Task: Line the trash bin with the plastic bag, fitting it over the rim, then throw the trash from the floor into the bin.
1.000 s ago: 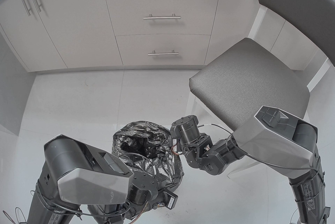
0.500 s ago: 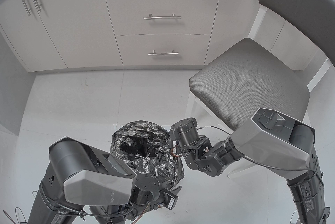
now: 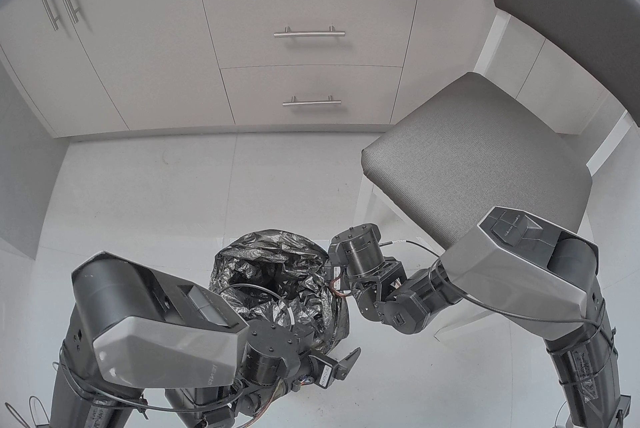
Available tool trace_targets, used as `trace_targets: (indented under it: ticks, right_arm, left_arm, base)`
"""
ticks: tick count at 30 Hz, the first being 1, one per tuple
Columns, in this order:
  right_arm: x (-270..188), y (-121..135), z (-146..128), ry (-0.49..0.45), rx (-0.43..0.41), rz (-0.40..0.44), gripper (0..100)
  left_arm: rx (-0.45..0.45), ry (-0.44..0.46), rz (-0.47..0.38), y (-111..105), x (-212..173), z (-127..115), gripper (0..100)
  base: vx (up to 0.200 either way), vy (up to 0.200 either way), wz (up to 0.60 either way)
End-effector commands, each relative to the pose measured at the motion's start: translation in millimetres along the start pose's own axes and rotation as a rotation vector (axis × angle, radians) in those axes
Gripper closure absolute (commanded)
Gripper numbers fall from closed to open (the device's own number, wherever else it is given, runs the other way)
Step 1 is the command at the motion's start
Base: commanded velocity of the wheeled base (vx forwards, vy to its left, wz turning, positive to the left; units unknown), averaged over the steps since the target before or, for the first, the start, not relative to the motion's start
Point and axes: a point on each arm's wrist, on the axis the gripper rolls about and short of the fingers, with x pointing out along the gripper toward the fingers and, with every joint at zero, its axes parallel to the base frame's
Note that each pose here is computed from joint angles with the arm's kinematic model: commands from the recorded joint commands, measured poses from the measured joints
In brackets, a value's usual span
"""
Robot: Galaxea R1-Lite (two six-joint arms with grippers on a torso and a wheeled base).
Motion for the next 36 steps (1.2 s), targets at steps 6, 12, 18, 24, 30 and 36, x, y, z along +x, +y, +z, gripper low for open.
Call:
trace_targets:
  ticks: [6,12,18,24,30,36]
  right_arm:
    - [16,-2,-1,-0.009,0.027,-0.018,0]
    - [13,1,4,-0.022,0.034,-0.009,0]
    - [8,3,10,-0.033,0.039,0.001,0]
    - [5,0,20,-0.050,0.053,-0.004,0]
    - [11,-3,16,-0.040,0.046,-0.017,0]
    - [26,-5,1,-0.017,0.035,-0.035,0]
  left_arm:
    - [-0.024,-0.050,0.038,14,-12,19,0]
    - [-0.037,-0.034,0.069,24,-15,17,0]
    - [-0.039,-0.022,0.071,26,-16,14,0]
    - [-0.044,-0.015,0.081,29,-17,13,0]
    - [-0.046,-0.011,0.087,31,-16,12,0]
    - [-0.049,-0.013,0.092,33,-16,12,0]
  base:
    - [0.000,0.000,0.00]
    - [0.000,0.000,0.00]
    - [0.000,0.000,0.00]
    - [0.000,0.000,0.00]
    - [0.000,0.000,0.00]
    - [0.000,0.000,0.00]
